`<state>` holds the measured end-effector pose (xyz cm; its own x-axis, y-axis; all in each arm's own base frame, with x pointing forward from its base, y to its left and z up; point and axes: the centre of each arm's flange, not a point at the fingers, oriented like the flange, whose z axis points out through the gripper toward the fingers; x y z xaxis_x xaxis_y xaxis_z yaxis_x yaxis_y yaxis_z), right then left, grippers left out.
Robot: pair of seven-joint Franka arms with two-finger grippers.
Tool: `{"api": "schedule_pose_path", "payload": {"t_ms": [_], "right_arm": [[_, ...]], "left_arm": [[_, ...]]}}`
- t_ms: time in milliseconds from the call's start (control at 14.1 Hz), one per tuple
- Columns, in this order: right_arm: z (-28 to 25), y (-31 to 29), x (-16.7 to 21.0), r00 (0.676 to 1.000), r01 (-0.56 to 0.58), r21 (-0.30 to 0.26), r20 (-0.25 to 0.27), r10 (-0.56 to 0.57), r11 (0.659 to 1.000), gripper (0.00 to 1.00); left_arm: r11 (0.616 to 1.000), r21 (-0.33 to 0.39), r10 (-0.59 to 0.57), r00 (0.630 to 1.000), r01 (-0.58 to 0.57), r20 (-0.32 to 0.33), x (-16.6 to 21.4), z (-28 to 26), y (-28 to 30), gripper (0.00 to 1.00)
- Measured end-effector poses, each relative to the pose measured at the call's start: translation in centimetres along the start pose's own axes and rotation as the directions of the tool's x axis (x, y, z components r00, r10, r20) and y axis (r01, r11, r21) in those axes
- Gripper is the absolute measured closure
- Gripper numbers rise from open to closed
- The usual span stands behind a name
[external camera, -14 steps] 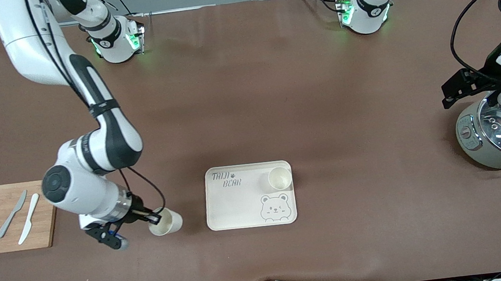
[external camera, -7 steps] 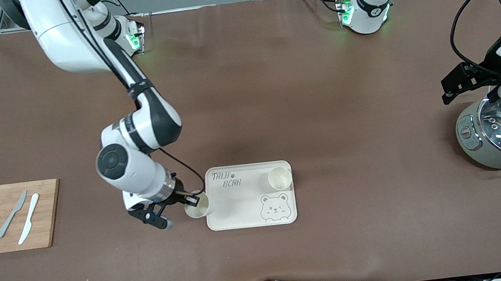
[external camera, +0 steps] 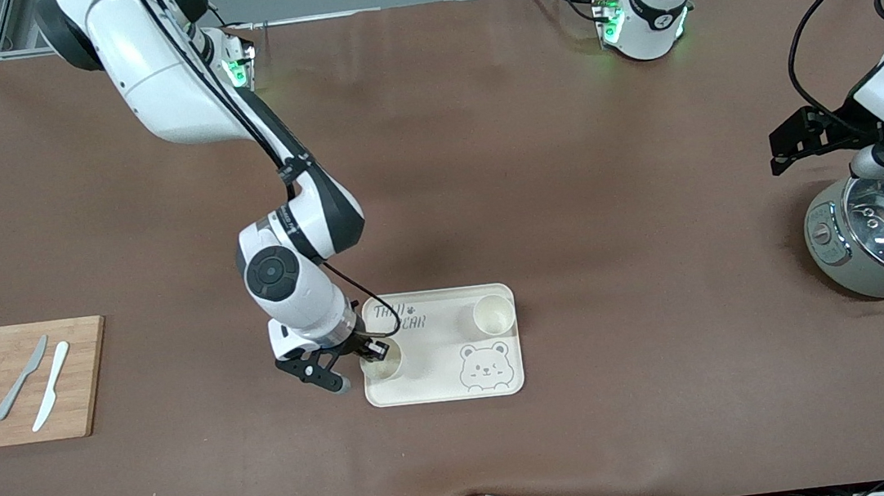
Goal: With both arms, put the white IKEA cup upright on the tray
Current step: 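Lift the white cup with the right gripper and carry it to the tray, then lower the cup onto the tray and open the right gripper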
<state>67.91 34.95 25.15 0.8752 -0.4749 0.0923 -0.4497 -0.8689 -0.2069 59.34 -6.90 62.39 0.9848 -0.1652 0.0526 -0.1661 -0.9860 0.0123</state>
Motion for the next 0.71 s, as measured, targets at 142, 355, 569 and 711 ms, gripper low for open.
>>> {"api": "schedule_pose_path", "payload": {"t_ms": [142,355,569,711], "right_arm": [[1.22,-0.17,-0.80,1.000,0.003,-0.005,0.001,-0.003,1.000,0.96],[1.30,-0.44,-1.21,1.000,0.008,-0.005,0.002,-0.008,1.000,0.96],[1.50,-0.38,-1.26,1.000,0.009,-0.007,0.003,-0.009,1.000,0.96],[1.66,-0.34,-1.30,1.000,0.012,-0.011,0.002,-0.012,1.000,0.96]], "left_arm": [[1.000,0.000,0.004,1.000,-0.004,0.004,0.01,0.19,0.01,0.00],[1.000,0.000,0.003,1.000,-0.003,0.005,0.01,0.25,0.00,0.00],[1.000,0.000,0.003,1.000,-0.003,0.005,0.01,0.23,0.03,0.00],[1.000,0.000,0.003,1.000,-0.003,0.003,0.01,0.14,0.09,0.00]]}}
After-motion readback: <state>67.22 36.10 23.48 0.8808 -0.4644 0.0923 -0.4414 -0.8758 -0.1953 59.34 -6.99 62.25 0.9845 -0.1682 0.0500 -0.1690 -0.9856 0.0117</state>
